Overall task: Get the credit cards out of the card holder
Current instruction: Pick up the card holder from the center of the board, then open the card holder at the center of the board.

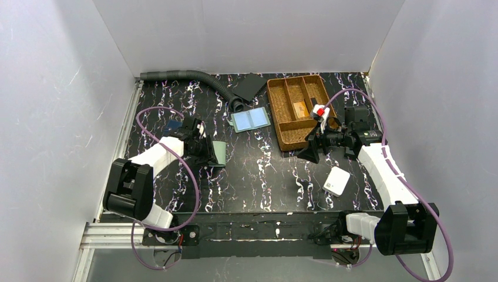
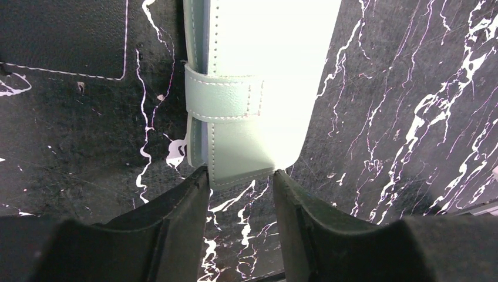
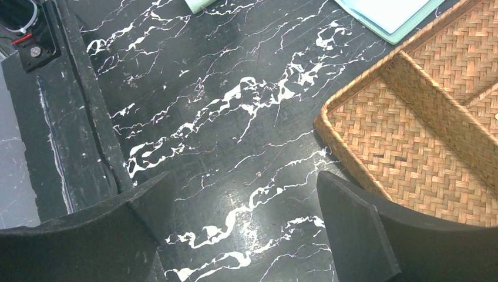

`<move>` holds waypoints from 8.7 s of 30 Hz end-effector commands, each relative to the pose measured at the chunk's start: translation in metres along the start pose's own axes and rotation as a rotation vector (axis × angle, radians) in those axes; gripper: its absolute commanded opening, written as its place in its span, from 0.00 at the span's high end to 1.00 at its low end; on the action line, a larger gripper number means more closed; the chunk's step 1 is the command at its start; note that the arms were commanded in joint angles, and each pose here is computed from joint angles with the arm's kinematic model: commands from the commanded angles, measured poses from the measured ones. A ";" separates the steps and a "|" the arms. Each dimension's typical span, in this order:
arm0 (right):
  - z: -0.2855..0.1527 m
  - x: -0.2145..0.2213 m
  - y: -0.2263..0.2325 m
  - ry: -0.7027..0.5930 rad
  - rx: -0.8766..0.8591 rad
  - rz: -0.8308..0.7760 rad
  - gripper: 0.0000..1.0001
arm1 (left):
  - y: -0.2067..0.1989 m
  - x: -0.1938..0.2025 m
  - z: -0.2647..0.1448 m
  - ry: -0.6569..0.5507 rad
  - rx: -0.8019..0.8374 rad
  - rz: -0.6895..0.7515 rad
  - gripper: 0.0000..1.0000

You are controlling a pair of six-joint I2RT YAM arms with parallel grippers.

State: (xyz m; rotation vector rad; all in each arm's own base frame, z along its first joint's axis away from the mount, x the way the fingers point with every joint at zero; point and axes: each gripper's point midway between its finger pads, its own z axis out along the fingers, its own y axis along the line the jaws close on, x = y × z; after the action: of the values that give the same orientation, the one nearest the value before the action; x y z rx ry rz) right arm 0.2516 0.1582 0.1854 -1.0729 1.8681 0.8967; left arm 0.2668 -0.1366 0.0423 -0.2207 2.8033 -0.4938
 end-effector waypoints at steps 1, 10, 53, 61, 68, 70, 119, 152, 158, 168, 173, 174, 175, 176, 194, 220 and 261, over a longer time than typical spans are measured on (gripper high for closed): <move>0.002 -0.003 0.003 -0.022 -0.019 -0.016 0.02 | -0.001 -0.010 -0.003 -0.025 -0.008 -0.008 0.62; 0.002 -0.001 0.003 -0.011 -0.010 -0.017 0.02 | -0.014 -0.005 -0.002 0.001 0.093 0.073 1.00; 0.065 -0.028 0.036 0.020 -0.307 -0.064 0.02 | -0.176 0.054 -0.094 -0.240 0.709 0.905 1.00; 0.091 -0.027 0.053 0.036 -0.343 0.002 0.02 | -0.189 0.055 -0.105 -0.270 0.748 0.895 1.00; 0.088 -0.016 0.065 0.073 -0.327 -0.150 0.02 | -0.202 0.048 -0.101 -0.194 0.738 0.598 1.00; 0.087 -0.008 0.073 0.113 -0.324 -0.295 0.02 | -0.208 0.050 -0.095 -0.127 0.743 0.471 1.00; 0.094 -0.006 0.074 0.009 -0.269 -0.130 0.99 | -0.184 0.025 -0.140 -0.258 0.931 0.061 0.02; 0.107 -0.015 0.078 -0.086 -0.428 0.410 0.99 | -0.177 0.023 -0.083 -0.789 0.357 1.173 0.30; 0.110 -0.015 0.076 -0.082 -0.434 0.438 0.99 | -0.191 0.024 -0.085 -0.795 0.400 1.189 0.31; 0.112 -0.016 0.076 -0.077 -0.447 0.466 0.99 | -0.204 0.026 -0.075 -0.798 0.351 1.276 0.37; 0.110 -0.016 0.077 -0.079 -0.450 0.461 0.99 | -0.203 0.021 -0.066 -0.794 0.295 1.307 0.42; 0.110 -0.016 0.077 -0.079 -0.450 0.461 0.99 | -0.203 0.019 -0.064 -0.793 0.282 1.311 0.44; 0.110 -0.016 0.077 -0.079 -0.450 0.461 0.99 | -0.203 0.017 -0.064 -0.797 0.267 1.307 0.47; 0.110 -0.016 0.078 -0.079 -0.451 0.460 0.99 | -0.203 0.014 -0.064 -0.802 0.255 1.303 0.51; 0.110 -0.013 0.078 -0.076 -0.446 0.452 0.99 | -0.202 0.011 -0.089 -0.859 0.295 1.214 0.55; 0.110 -0.015 0.078 -0.076 -0.445 0.451 0.99 | -0.198 0.014 -0.063 -0.788 0.266 1.233 0.53; 0.091 0.013 0.096 -0.086 -0.502 0.065 0.99 | -0.151 0.044 -0.099 -0.190 0.928 0.282 0.02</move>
State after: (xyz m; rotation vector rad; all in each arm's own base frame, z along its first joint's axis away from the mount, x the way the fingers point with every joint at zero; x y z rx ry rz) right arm 0.1979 0.2699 0.1393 -1.0721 1.8482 1.4831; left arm 0.2353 -0.2499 0.1580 0.2839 2.1224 -1.3355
